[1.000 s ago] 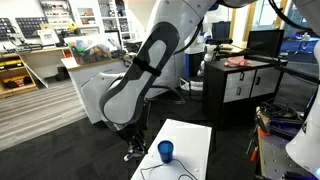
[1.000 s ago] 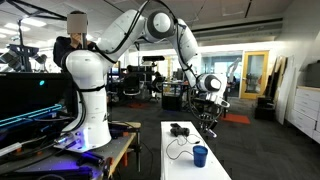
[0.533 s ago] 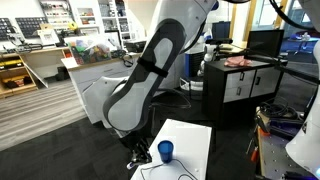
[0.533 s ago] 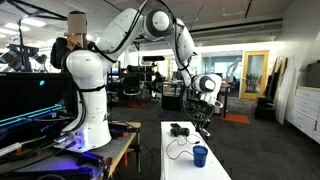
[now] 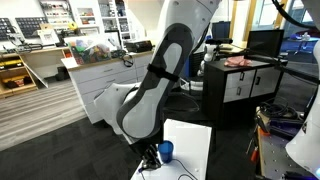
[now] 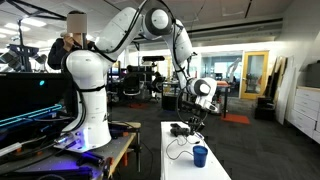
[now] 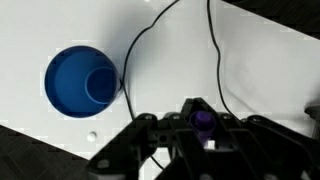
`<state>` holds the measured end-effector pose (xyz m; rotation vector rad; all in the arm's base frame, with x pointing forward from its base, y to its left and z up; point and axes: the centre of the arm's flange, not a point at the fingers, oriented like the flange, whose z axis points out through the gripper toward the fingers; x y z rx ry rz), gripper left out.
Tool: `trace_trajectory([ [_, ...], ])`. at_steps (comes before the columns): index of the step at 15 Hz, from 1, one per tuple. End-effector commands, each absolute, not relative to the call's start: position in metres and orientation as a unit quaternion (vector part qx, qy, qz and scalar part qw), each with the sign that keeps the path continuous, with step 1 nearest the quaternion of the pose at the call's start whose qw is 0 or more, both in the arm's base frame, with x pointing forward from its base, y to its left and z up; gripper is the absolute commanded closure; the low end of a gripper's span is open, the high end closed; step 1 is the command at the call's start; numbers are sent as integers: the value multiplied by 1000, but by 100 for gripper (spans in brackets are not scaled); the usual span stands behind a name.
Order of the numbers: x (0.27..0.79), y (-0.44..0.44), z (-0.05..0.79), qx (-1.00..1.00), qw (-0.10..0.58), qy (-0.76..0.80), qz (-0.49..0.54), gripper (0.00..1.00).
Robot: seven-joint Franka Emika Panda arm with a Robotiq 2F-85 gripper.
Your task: Remove the marker from the blue cup.
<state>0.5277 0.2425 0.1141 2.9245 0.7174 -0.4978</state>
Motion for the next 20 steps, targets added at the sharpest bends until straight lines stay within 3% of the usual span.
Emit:
trace_trajectory([
  [1, 497, 235, 128, 962, 44, 221, -151, 97],
  [20, 476, 215, 135, 969, 52, 194, -145, 97],
])
